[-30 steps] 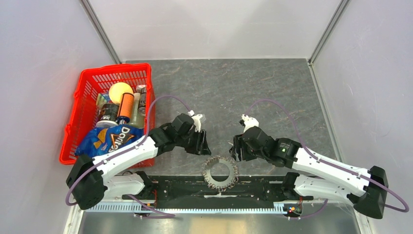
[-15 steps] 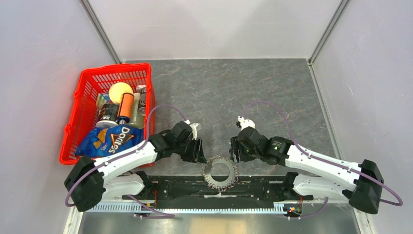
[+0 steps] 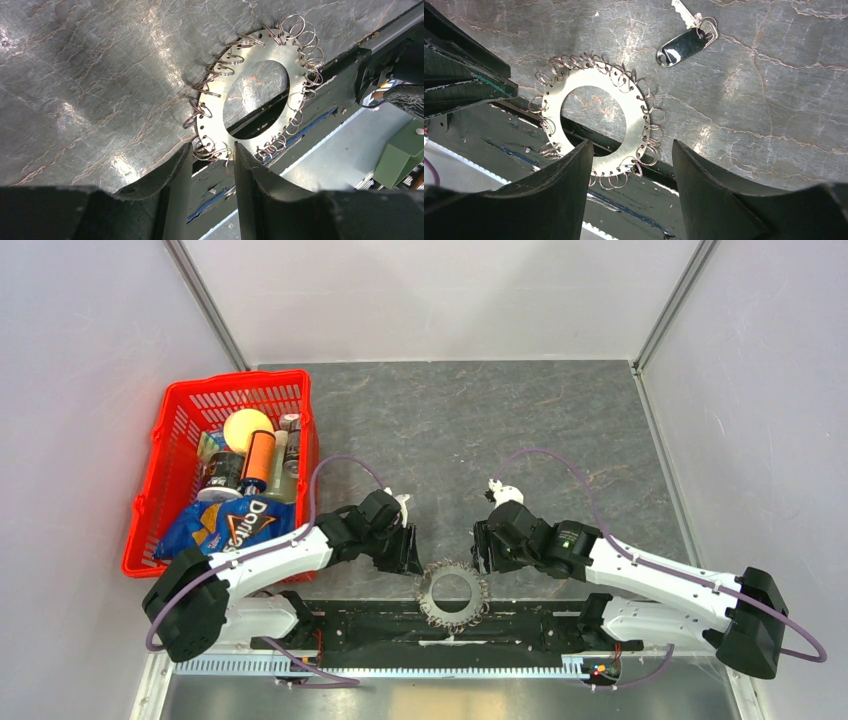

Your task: Put the keys on the keyring

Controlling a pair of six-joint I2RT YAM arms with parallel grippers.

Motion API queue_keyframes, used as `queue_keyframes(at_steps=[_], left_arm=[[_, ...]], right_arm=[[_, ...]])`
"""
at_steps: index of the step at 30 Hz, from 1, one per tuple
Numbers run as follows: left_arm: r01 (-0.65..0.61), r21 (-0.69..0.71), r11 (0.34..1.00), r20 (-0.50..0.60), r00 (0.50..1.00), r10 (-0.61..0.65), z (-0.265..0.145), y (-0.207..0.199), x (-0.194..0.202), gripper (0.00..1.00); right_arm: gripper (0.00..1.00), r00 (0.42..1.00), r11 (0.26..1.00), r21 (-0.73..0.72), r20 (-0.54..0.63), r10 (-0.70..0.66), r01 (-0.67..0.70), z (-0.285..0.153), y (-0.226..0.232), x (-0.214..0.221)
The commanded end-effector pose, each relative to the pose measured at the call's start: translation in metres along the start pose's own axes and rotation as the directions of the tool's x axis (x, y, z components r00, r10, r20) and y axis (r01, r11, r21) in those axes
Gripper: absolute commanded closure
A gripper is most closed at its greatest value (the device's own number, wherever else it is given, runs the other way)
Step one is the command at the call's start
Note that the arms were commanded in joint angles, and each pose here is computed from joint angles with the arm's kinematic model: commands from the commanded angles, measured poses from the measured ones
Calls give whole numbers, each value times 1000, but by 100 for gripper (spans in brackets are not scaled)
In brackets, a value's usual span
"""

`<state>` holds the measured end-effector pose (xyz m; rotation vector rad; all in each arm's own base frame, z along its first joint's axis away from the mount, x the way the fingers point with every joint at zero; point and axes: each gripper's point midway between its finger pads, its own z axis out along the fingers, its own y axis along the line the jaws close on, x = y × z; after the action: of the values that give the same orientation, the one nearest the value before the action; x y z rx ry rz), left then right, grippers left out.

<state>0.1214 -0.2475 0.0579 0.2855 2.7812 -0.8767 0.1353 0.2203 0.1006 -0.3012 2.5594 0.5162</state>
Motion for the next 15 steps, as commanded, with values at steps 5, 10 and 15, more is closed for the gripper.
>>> queue_keyframes(at_steps=[5,10,15], left_arm=[[35,56,998,11,999,-36,-6,-11,2,60],[47,72,996,7,999,-48,-12,-11,10,60],[61,75,995,-4,998,-60,-12,-8,18,60]], right_arm=[[33,1000,999,-54,11,6,-6,2,12,-4],[34,998,988,-149,-54,-34,26,6,29,7],[34,995,996,-85,-90,-34,26,18,15,20]])
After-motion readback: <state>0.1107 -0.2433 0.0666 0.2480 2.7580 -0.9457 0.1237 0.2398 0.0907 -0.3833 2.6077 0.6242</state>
